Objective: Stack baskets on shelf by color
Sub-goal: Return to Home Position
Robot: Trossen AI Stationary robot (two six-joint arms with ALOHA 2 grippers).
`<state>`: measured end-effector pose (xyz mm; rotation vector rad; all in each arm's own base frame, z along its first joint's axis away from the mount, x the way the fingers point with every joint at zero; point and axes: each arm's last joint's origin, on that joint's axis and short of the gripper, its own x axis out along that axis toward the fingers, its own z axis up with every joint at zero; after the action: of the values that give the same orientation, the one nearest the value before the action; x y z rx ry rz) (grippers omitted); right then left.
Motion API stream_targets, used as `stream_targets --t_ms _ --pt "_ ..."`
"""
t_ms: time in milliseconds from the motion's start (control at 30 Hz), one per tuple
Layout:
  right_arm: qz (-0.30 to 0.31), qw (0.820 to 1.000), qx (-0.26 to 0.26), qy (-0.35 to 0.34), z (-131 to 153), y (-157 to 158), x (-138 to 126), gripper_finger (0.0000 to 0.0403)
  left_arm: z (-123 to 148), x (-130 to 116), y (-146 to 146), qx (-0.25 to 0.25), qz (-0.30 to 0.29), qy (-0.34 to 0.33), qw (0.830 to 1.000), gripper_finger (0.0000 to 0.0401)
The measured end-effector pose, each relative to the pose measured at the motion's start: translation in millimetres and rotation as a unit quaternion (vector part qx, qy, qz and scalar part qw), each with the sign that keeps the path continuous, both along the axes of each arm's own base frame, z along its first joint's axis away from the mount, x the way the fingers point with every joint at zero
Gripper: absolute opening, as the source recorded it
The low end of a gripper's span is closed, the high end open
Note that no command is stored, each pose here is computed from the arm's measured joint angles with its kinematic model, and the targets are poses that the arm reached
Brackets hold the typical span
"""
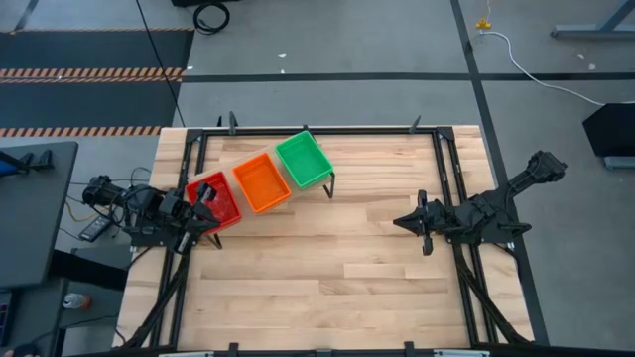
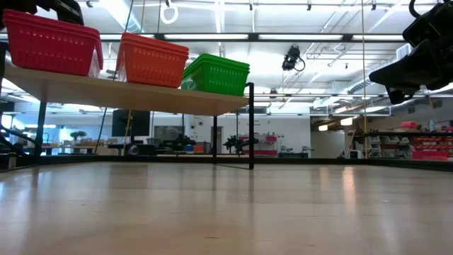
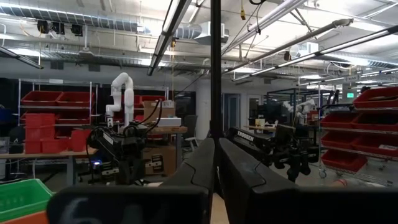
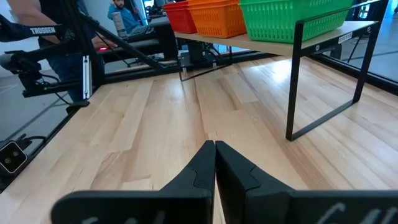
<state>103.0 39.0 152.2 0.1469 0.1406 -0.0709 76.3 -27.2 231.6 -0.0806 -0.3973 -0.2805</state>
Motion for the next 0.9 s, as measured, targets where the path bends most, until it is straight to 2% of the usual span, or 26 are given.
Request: stream_targets --t_ms 900 --pt "0.0 1.0 0.0 0.0 0.1 0.0 0.0 0.0018 0.0 0.0 0.0 0.0 0.0 0.0 1.0 0.0032"
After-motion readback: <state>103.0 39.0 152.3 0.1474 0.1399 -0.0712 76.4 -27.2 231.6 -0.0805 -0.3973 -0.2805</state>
